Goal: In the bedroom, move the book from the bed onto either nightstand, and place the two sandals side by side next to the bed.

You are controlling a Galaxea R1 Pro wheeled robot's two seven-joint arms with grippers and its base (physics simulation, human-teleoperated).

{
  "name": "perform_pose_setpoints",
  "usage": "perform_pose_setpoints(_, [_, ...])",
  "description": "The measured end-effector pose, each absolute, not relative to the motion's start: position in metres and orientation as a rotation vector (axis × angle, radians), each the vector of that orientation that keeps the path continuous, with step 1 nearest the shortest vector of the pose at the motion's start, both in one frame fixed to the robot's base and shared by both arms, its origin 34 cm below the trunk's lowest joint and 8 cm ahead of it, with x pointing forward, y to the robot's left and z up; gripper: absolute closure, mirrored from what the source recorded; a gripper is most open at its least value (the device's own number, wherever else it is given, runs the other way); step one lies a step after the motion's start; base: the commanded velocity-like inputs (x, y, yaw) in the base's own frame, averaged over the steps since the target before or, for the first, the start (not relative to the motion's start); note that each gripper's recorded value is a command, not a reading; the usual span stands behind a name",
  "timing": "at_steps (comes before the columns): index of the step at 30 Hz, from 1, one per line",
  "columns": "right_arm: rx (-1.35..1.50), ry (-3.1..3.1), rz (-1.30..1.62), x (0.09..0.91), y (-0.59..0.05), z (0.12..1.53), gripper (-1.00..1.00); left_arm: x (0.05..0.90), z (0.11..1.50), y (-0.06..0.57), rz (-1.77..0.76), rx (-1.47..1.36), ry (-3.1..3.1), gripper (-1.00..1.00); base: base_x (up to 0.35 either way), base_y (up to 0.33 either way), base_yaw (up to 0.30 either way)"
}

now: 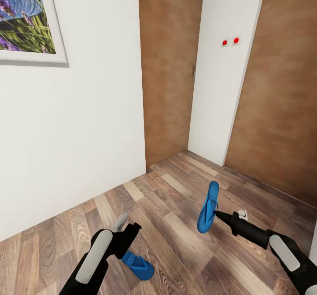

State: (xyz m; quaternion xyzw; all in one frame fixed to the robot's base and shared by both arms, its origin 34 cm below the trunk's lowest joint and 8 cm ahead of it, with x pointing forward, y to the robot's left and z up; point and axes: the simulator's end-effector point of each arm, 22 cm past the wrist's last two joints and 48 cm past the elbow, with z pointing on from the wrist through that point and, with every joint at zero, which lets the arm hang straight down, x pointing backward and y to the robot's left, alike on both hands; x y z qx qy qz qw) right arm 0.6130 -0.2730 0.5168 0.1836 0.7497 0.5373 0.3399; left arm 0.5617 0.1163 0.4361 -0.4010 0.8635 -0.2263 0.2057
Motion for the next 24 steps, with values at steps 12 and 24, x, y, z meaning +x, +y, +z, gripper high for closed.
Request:
perform_pose_setpoints(12, [0.513,1.987,1.398,0.612,-0.273,0.489,1.00,0.557,0.411,0.116,-0.613,-1.143,2.445,-1.00,0.000,0.000,0.000])
perform_pose_setpoints(24, [0.552,2.027,1.400,0.610,-0.272,0.462,1.00,0.552,0.387,0.116,-0.592,-1.170,2.486,-1.00,0.000,0.000,0.000])
